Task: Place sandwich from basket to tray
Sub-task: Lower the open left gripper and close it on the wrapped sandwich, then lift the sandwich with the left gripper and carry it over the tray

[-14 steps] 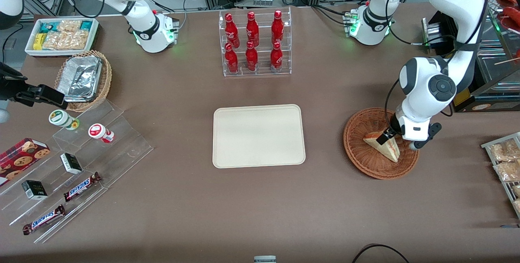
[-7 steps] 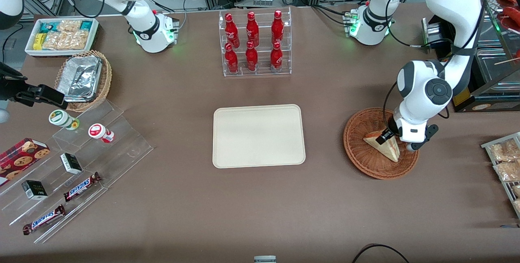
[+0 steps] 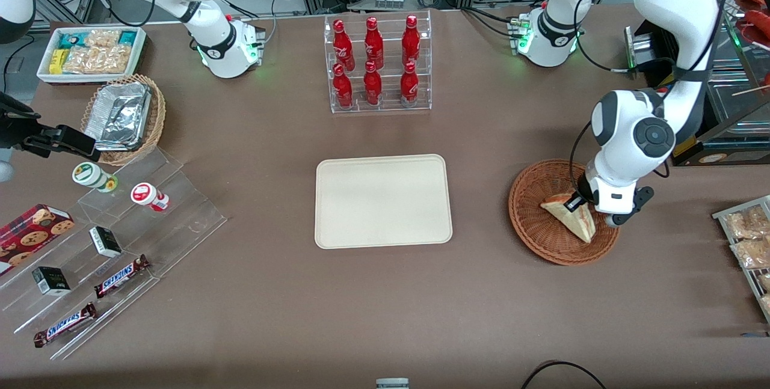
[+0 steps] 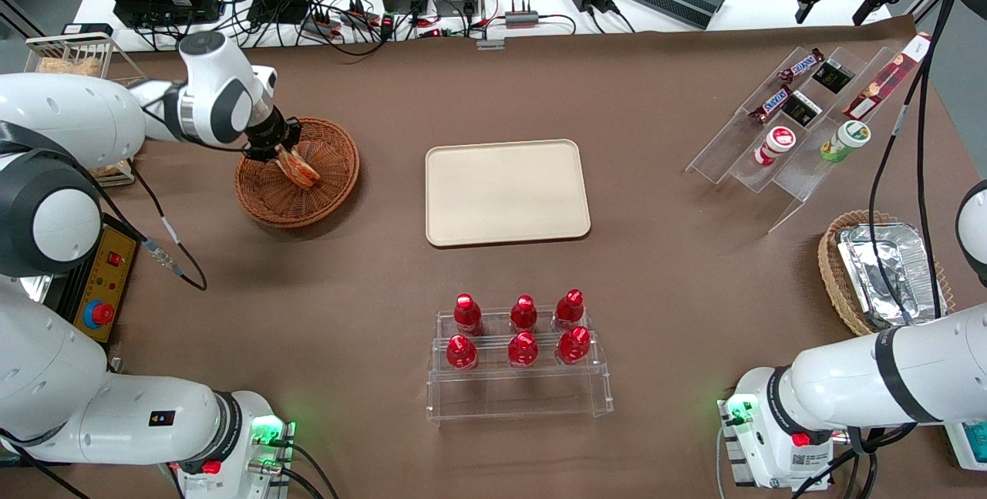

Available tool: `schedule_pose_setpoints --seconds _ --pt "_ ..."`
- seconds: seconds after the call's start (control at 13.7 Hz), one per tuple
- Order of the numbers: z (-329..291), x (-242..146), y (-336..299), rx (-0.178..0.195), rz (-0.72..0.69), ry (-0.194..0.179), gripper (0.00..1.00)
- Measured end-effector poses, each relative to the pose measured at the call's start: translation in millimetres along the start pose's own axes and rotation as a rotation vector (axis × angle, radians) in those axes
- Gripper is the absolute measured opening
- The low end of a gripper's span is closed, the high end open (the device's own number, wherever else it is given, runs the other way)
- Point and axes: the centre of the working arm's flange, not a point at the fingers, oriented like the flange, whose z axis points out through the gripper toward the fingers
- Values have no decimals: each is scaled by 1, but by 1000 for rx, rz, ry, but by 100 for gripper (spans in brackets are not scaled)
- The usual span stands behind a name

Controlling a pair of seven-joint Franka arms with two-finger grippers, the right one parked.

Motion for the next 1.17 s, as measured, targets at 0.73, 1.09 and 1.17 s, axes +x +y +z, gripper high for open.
schedule_pose_setpoints --seconds 0.73,1.09,1.17 --pt "-142 -74 124 72 232 -6 21" --pt "-127 -170 202 67 413 -10 21" --pt "-122 -186 218 61 438 -16 21"
